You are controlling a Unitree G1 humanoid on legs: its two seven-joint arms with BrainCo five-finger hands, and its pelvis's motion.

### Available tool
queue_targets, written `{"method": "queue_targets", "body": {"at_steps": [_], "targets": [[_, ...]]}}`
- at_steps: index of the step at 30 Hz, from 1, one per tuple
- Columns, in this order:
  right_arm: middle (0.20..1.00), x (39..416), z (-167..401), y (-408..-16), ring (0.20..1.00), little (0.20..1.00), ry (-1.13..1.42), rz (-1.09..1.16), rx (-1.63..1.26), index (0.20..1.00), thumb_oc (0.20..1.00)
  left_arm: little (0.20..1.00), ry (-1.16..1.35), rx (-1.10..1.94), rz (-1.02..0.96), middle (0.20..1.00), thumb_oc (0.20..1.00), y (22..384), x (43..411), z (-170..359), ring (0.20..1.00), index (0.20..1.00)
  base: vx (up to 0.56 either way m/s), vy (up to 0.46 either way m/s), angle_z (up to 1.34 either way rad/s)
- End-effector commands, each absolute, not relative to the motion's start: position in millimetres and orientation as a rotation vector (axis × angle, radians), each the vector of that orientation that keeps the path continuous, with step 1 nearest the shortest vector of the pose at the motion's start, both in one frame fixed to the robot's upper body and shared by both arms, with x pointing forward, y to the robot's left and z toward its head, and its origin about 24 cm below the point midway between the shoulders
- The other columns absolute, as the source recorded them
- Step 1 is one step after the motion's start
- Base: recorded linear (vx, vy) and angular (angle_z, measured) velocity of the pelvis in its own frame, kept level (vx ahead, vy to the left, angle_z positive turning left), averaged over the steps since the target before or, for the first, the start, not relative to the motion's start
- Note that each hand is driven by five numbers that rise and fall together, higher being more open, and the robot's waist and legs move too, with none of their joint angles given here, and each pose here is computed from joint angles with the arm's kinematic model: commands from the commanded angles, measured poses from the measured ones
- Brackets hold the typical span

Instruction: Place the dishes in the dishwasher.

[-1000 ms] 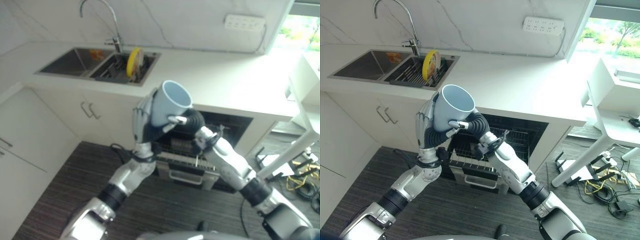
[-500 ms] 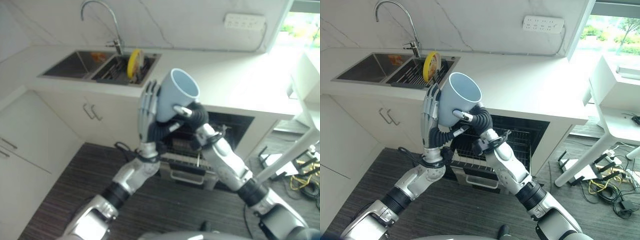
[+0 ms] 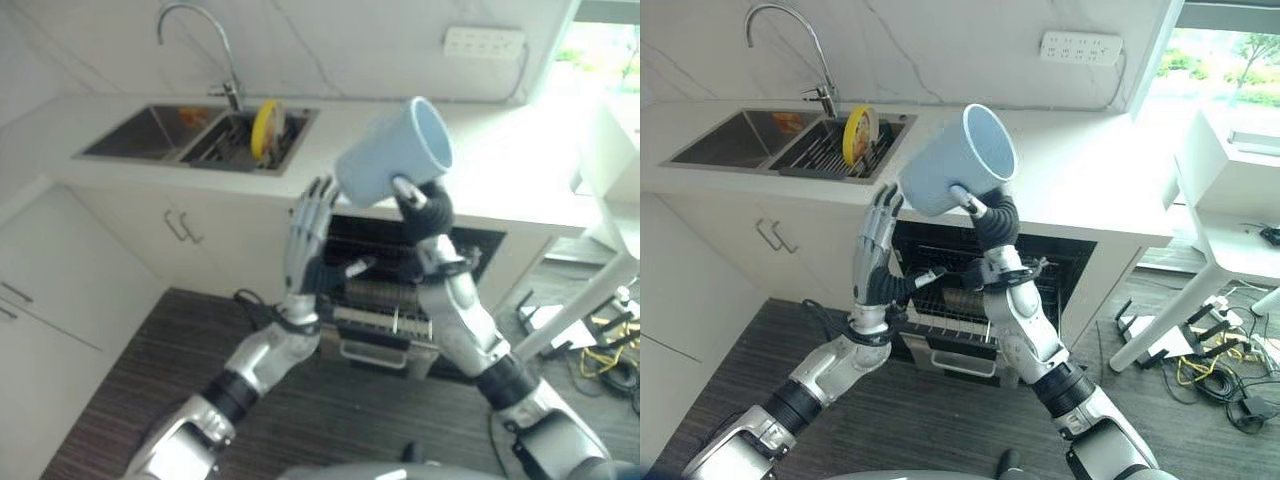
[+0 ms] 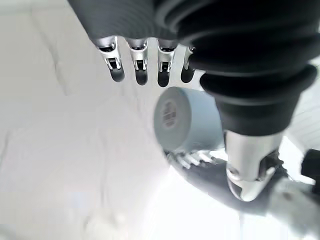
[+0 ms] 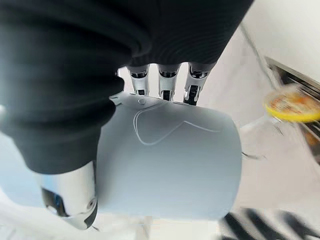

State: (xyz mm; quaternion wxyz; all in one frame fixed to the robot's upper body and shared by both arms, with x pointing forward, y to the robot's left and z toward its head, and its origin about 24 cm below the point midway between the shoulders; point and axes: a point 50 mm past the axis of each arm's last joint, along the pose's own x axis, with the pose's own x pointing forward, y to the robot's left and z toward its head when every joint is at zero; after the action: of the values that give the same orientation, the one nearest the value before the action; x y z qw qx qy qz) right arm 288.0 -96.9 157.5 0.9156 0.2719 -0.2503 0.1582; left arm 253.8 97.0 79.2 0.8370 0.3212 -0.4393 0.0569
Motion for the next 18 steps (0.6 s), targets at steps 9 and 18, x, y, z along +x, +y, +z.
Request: {"method": "queue_targets", "body": {"at_steps": [9,18], "targets": [[0.200,276.9,158.9,-152.2,0.200,0.200,-0.646,0.293,0.442,0.200,0.200,1.000,-0.565,0.892,-0.294,1.000,1.000,131.9,253.3,31.6,1.000,1.000,0.01,0.045,-0.13],[0.200,306.5,153.0,-184.2,0.200,0.200,-0.502,0.315,0.210,0.200,0.200,1.000,-0.360,1.114,-0.454,1.000,1.000,155.6,256.9,3.0,1.000,1.000,-0.06,0.052,-0.04]]}}
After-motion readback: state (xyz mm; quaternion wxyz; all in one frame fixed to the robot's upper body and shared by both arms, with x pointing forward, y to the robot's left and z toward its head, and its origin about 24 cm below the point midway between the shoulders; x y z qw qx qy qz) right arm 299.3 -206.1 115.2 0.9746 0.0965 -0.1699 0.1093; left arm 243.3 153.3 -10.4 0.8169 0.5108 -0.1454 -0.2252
